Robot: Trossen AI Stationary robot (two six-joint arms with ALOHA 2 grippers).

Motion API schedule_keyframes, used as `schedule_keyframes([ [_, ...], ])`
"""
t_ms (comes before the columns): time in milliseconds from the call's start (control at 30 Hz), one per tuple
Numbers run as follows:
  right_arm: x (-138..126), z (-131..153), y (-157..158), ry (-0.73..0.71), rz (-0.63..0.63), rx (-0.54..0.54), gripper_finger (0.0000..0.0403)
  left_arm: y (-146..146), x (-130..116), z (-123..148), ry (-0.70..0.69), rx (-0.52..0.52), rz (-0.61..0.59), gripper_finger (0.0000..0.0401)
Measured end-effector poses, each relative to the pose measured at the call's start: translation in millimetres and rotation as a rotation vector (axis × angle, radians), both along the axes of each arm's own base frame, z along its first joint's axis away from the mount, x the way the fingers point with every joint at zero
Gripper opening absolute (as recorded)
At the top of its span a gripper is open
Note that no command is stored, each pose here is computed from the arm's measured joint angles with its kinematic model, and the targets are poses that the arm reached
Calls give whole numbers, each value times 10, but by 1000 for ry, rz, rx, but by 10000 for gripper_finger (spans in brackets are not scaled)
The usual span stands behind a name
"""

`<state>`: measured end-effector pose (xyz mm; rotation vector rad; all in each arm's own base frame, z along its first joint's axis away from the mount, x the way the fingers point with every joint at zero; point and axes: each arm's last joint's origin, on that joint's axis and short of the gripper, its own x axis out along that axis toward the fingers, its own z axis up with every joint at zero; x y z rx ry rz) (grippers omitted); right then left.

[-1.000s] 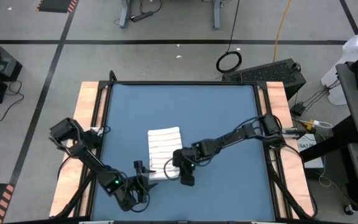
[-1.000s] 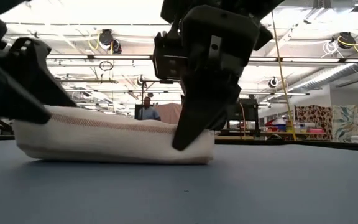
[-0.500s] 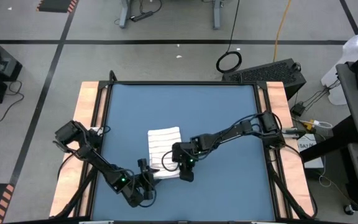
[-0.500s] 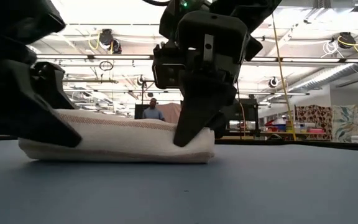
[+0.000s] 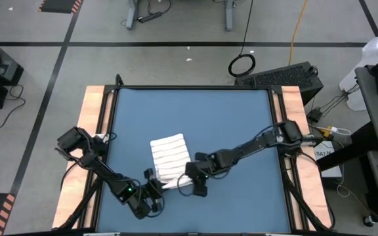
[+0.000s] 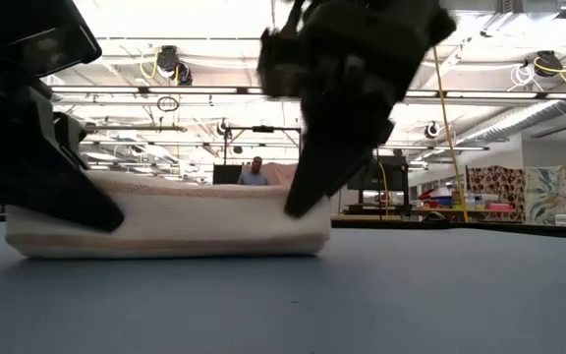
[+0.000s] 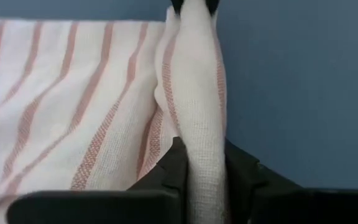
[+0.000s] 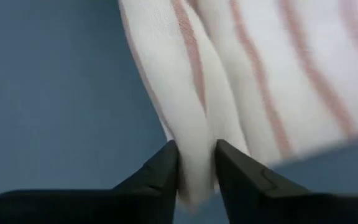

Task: Roll towel
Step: Roll the white towel

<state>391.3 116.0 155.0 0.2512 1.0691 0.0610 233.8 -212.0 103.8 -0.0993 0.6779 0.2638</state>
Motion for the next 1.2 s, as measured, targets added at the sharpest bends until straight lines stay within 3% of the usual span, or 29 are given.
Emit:
schedule_keyframes([
  [200, -251, 244, 382, -82, 56, -250, 162, -8, -23, -5, 15, -73, 36, 79],
  [333, -363, 216, 741, -183, 150, -429, 197, -24, -38, 9, 23, -90, 22, 82],
  [500, -402, 88, 985, -270, 132, -554, 239, -40, -47, 19, 30, -89, -6, 84],
  [733, -362, 68, 1028, -299, 167, -508, 260, -62, -40, 26, 39, -111, -37, 85],
  [867, -314, 72, 999, -298, 196, -435, 252, -62, -40, 26, 36, -125, -24, 85],
  [1200, -129, -124, 759, -244, 184, -422, 230, -61, -40, 22, 39, -131, -22, 86],
])
